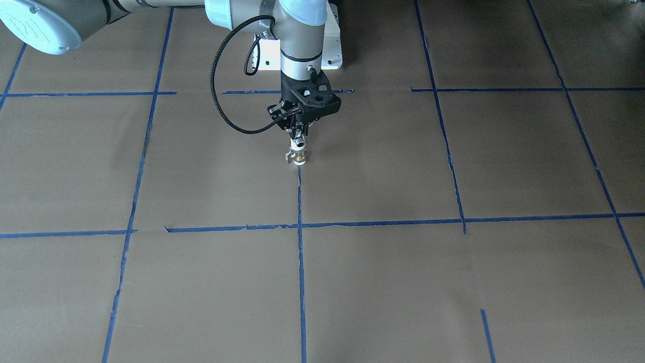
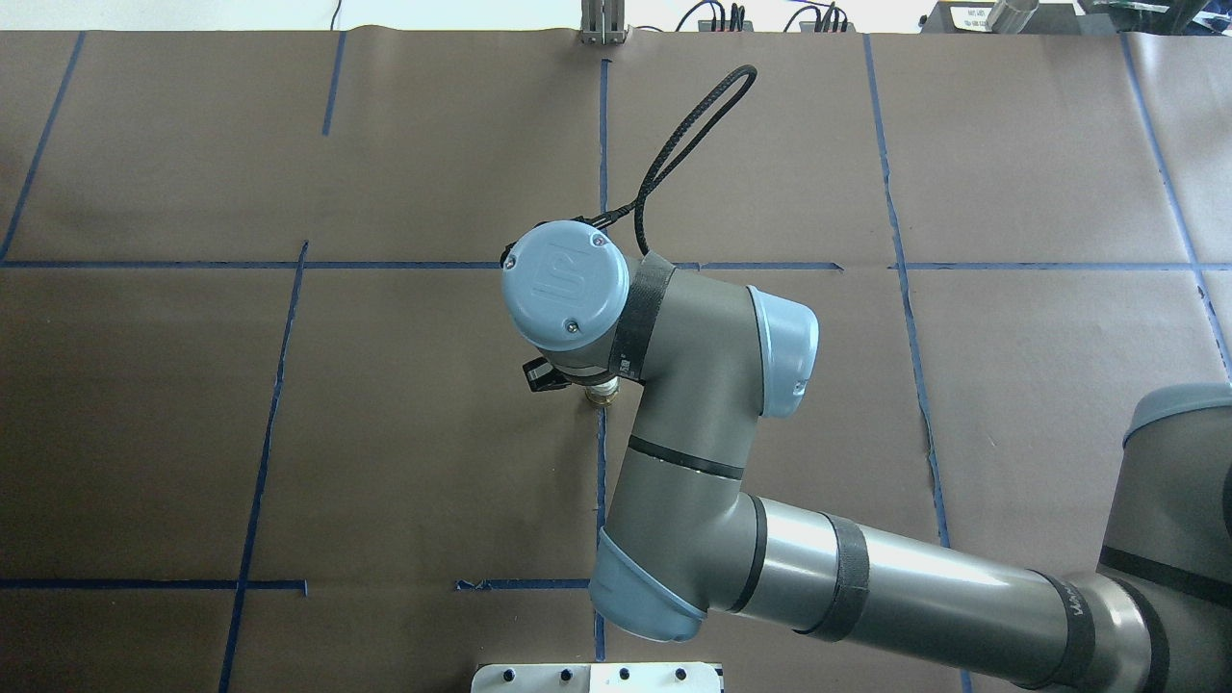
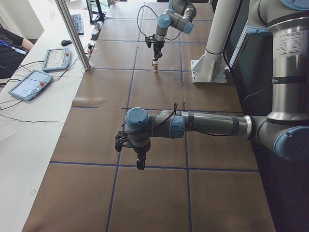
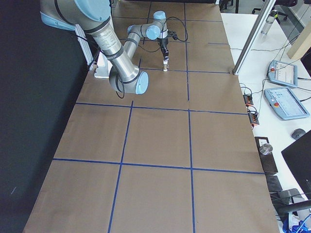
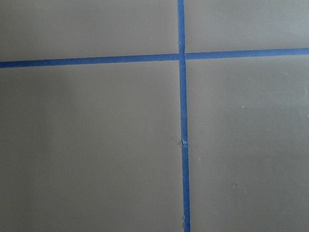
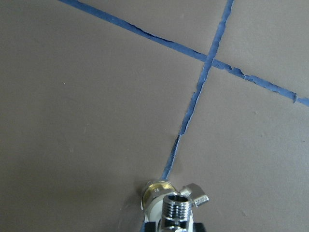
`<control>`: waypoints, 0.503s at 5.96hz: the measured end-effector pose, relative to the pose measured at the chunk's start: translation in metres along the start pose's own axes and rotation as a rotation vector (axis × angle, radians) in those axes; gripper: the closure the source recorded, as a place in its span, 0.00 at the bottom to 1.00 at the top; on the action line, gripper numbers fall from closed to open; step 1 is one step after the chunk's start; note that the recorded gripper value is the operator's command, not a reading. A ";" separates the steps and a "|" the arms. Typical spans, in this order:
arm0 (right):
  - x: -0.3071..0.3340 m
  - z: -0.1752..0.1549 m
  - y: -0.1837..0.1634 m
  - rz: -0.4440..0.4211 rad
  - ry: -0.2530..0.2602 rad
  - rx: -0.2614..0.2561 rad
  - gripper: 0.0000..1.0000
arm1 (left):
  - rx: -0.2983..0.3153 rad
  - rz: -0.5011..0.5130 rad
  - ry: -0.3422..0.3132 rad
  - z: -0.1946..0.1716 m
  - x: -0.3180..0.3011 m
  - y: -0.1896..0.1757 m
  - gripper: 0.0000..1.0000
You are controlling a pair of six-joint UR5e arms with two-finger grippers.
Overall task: Assemble PPR valve and pipe with both arms
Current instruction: 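Lower the chrome fitting with the right gripper onto the white fitting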
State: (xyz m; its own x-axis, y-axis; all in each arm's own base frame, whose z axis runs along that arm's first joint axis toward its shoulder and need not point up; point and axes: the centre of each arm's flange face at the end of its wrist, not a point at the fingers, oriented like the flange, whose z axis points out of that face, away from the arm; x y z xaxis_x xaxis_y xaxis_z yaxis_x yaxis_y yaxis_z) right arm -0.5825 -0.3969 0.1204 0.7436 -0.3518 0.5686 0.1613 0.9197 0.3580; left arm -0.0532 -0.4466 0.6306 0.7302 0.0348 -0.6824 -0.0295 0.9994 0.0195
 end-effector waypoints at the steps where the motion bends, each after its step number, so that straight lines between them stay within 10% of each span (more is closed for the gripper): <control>1: 0.000 0.001 0.000 0.005 0.001 -0.001 0.13 | 0.000 0.000 0.000 0.000 0.000 0.000 0.00; 3: -0.001 0.000 0.000 0.007 -0.002 -0.003 0.00 | 0.001 0.001 0.000 -0.001 0.001 0.000 0.00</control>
State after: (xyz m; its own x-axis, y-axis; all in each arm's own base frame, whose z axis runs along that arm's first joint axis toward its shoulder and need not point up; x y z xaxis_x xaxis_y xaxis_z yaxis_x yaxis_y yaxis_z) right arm -0.5833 -0.3964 0.1203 0.7435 -0.3453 0.5727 0.1578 0.9228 0.3516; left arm -0.0532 -0.4467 0.6296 0.7302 0.0358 -0.6823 -0.0292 0.9993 0.0212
